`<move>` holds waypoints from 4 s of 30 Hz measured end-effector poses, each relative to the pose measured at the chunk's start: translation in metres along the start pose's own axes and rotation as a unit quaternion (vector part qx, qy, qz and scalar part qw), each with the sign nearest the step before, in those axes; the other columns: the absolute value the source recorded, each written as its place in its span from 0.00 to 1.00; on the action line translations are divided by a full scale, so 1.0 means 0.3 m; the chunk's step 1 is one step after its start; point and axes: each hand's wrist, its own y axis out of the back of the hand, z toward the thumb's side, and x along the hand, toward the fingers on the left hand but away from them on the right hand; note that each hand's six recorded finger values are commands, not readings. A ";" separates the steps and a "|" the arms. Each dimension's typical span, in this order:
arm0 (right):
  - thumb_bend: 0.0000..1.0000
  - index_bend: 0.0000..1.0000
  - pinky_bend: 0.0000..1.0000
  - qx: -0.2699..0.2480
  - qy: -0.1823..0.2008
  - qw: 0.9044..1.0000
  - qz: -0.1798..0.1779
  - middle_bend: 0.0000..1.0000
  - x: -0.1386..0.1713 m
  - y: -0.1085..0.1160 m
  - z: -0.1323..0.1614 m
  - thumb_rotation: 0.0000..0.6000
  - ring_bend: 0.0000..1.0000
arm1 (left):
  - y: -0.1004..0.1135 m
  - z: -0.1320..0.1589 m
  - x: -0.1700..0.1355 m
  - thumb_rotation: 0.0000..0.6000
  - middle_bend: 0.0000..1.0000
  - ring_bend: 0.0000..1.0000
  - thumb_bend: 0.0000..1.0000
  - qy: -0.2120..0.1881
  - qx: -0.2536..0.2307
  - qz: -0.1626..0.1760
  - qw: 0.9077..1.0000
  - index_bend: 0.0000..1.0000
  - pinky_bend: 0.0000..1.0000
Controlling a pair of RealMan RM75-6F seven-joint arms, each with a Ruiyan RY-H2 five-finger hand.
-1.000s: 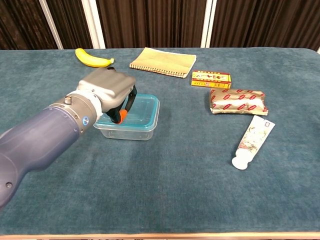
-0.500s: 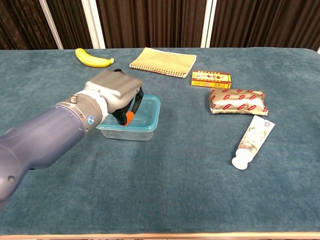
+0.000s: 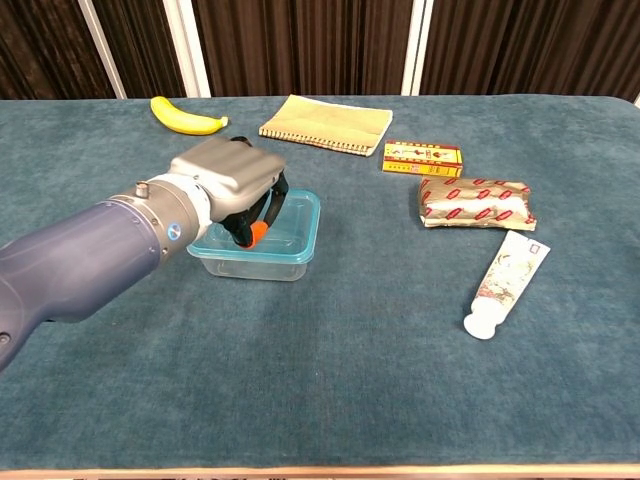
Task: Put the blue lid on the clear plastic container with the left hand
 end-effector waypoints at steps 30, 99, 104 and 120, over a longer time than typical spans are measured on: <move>0.27 0.05 0.00 0.003 -0.005 1.000 0.000 0.00 -0.001 -0.004 -0.005 1.00 0.00 | 0.172 -0.142 0.075 1.00 0.50 0.14 0.48 -0.011 -0.005 0.062 0.998 0.60 0.04; 0.27 0.05 0.00 -0.002 -0.010 1.000 0.006 0.00 -0.002 -0.007 -0.008 1.00 0.00 | 0.110 0.044 0.161 1.00 0.57 0.16 0.49 -0.058 0.050 0.079 0.994 0.66 0.04; 0.27 0.05 0.00 -0.002 -0.010 1.000 0.007 0.00 -0.002 -0.007 -0.008 1.00 0.00 | 0.104 0.051 0.159 1.00 0.57 0.16 0.49 -0.062 0.053 0.077 0.994 0.66 0.04; 0.27 0.05 0.00 -0.003 -0.011 1.000 0.007 0.00 -0.002 -0.006 -0.008 1.00 0.00 | 0.070 0.055 0.160 1.00 0.57 0.16 0.49 -0.062 0.060 0.069 0.994 0.66 0.04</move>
